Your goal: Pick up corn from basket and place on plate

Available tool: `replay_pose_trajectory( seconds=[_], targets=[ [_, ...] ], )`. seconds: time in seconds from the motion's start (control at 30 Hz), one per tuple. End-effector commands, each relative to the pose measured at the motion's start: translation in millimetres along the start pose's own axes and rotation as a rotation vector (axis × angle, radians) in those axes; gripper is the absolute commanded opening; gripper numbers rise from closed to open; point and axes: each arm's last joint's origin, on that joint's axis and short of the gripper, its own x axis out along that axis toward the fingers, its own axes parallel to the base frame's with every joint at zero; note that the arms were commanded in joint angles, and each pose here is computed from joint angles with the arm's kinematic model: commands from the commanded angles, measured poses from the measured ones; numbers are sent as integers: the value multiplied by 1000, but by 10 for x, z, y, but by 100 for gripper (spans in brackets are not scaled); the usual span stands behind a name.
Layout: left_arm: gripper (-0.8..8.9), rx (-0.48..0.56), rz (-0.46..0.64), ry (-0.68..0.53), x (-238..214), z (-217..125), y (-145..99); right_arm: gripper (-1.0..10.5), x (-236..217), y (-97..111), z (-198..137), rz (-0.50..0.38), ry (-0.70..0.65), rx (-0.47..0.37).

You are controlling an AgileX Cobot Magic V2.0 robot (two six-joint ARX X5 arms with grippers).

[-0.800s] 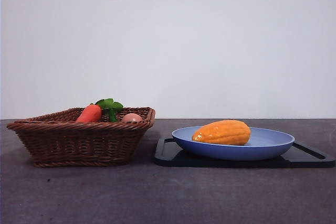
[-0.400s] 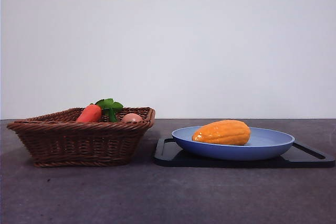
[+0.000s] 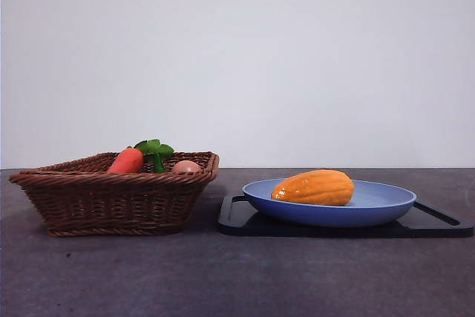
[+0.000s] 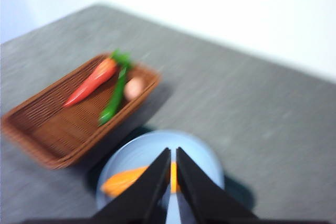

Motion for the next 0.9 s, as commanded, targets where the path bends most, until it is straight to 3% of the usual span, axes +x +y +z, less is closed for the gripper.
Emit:
replay_pose_trajectory(
  seconds=[0.03, 0.3, 0.53, 0.7, 0.9],
  targets=[
    [6, -8, 0, 31, 26, -95, 3, 2, -60, -6, -171, -61, -57, -13],
    [6, -8, 0, 31, 26, -95, 3, 2, -154, 80, -835, -321, -173, -75],
    [6, -8, 0, 31, 26, -95, 3, 2, -93, 142, -1360, -360, -263, -92],
    [6, -8, 0, 31, 26, -95, 3, 2, -37, 142, -1657, -419, -268, -22],
    [6, -8, 0, 31, 26, -95, 3, 2, 19, 140, -1889, -443, -268, 5]
  ],
)
